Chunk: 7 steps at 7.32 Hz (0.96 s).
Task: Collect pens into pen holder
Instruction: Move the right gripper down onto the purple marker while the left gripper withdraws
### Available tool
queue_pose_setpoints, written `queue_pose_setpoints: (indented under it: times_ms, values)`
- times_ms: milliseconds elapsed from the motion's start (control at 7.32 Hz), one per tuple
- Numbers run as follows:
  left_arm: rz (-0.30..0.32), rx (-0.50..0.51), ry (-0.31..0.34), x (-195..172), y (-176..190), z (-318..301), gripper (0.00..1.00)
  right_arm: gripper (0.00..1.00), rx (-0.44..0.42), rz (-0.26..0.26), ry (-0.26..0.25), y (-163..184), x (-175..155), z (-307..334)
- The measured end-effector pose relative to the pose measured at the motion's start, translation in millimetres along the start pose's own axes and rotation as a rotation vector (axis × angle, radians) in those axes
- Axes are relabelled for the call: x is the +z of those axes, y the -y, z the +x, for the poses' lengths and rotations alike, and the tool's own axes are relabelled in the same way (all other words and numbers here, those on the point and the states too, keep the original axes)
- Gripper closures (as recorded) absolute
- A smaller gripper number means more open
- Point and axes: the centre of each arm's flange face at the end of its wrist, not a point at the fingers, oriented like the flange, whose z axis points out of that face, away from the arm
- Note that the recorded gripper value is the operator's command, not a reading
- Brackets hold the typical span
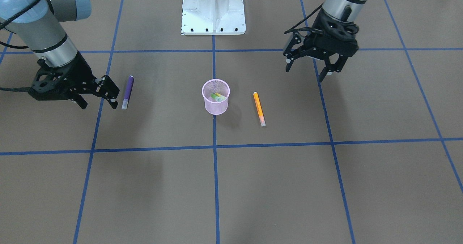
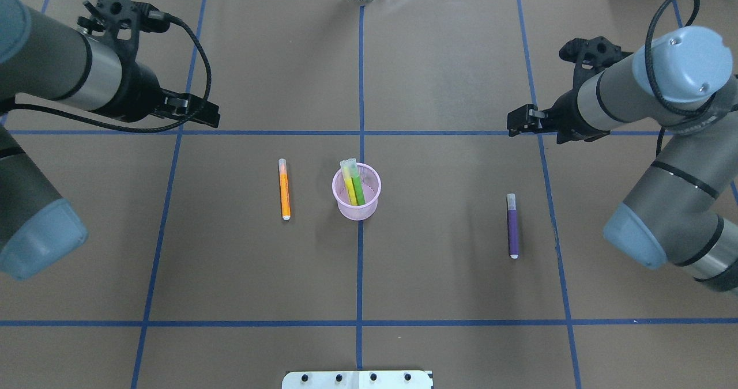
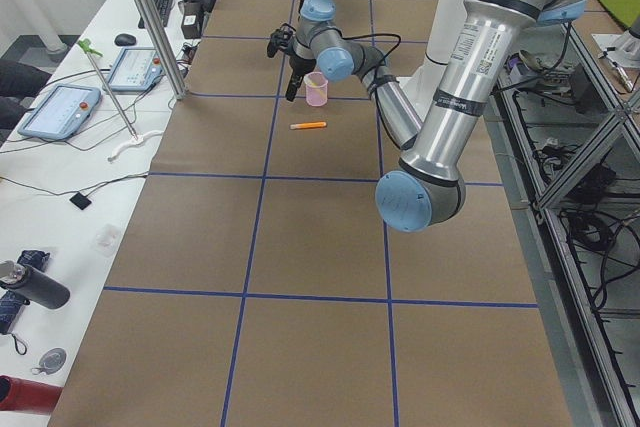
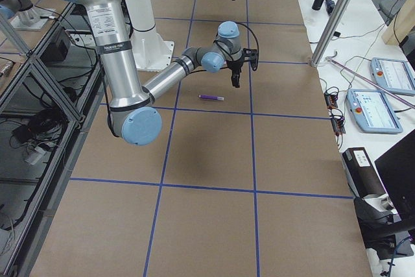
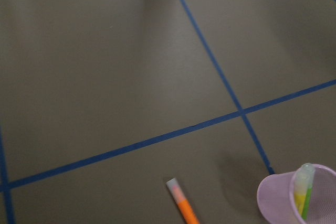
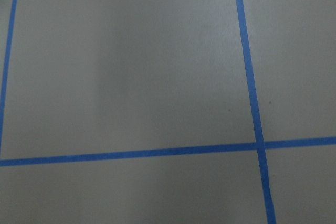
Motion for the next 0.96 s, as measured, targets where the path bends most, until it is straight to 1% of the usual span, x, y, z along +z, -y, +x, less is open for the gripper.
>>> queue_pose_setpoints:
  times_ms: [137,547,820,957]
  values:
    - [-0.022,-0.027,0.022,-4.1,2.5,-8.5,0.0,0.06,-0.015,0.003,-0.036,-25.2,20.1,-2.9]
    - [-0.023,-0.038,0.031,-10.8,4.6,-9.8,0.0,0.25,-0.077,0.009,-0.107,-87.4,63.6,-13.6]
    - [-0.017,-0.038,0.031,-12.9,5.3,-9.0,0.0,0.34,-0.099,0.006,-0.146,-109.9,80.9,-4.9]
    - [-0.015,-0.037,0.029,-14.1,5.0,-8.3,0.0,0.43,-0.089,0.004,-0.157,-114.6,87.8,-2.2]
